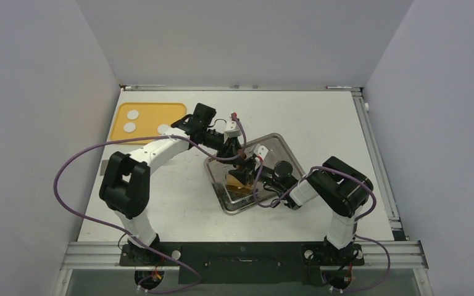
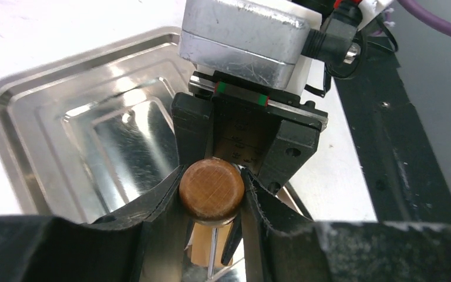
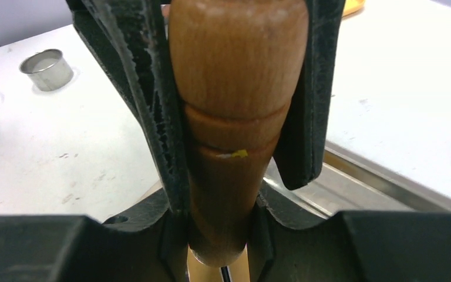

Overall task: Roll out the dumpling wrappers from the dough
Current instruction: Flatten out the dough on the work surface.

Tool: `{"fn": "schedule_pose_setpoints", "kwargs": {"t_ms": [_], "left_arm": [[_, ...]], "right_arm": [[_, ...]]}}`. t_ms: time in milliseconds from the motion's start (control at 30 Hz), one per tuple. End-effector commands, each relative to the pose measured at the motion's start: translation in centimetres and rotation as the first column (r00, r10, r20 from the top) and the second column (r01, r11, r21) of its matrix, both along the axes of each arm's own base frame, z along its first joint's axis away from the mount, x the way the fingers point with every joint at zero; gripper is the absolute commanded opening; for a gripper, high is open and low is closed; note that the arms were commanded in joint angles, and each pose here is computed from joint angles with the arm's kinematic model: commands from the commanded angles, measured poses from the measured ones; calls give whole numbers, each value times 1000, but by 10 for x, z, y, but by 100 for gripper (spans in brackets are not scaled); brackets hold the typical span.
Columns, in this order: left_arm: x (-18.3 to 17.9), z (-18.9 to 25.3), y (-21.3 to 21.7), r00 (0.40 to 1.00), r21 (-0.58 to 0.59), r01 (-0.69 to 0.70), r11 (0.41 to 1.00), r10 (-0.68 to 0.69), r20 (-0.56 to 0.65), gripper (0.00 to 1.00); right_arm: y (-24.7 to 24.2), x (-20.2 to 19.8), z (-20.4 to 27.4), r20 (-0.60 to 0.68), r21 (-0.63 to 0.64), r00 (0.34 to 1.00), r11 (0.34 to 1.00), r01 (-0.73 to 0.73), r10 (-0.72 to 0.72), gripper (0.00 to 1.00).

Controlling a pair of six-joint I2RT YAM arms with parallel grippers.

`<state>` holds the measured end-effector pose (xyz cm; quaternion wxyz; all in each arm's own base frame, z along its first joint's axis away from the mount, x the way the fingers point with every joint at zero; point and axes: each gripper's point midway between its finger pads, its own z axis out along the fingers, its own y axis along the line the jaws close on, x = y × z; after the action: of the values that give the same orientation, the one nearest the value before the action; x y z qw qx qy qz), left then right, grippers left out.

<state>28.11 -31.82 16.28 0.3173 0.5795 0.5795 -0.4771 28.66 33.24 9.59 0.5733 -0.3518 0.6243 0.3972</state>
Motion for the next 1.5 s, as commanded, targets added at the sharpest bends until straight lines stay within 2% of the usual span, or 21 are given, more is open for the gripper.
{"fn": "schedule_pose_setpoints", "kwargs": {"t_ms": [0,167,367,467,567,667,800,1067,1200,1467], "left_arm": [[-27,-67,37,986,244,-26,969,66,-155,0],[-10,-53,25,992,234,-76,969,97,-80,0],[-19,19,12,998,165,-54,985,56,-5,0],[-13,50,3,997,111,-70,991,65,50,0],[5,51,-7,992,114,-94,989,84,90,0],[16,37,-13,995,139,-80,987,71,69,0],[20,7,-13,996,164,-56,985,43,80,0],[-4,-48,14,999,289,-33,957,29,21,0],[-16,-67,24,999,327,-30,944,34,-6,0],[-24,-81,33,999,352,-37,935,43,-7,0]], "right_arm": [[-20,-8,-53,-149,-103,983,990,95,-110,8],[-11,24,-21,-106,-51,985,990,133,-138,8],[16,16,43,-47,-60,998,998,30,-33,8],[8,29,76,25,-18,997,997,72,-72,8],[2,53,84,69,-41,990,991,129,-126,8],[1,70,68,83,-70,985,985,155,-149,8],[2,72,24,28,-135,990,980,144,-141,8],[-20,25,-50,-171,-214,971,968,132,-170,8],[-26,7,-70,-260,-199,946,970,142,-192,8],[-32,-13,-93,-314,-246,921,957,153,-228,8]]}}
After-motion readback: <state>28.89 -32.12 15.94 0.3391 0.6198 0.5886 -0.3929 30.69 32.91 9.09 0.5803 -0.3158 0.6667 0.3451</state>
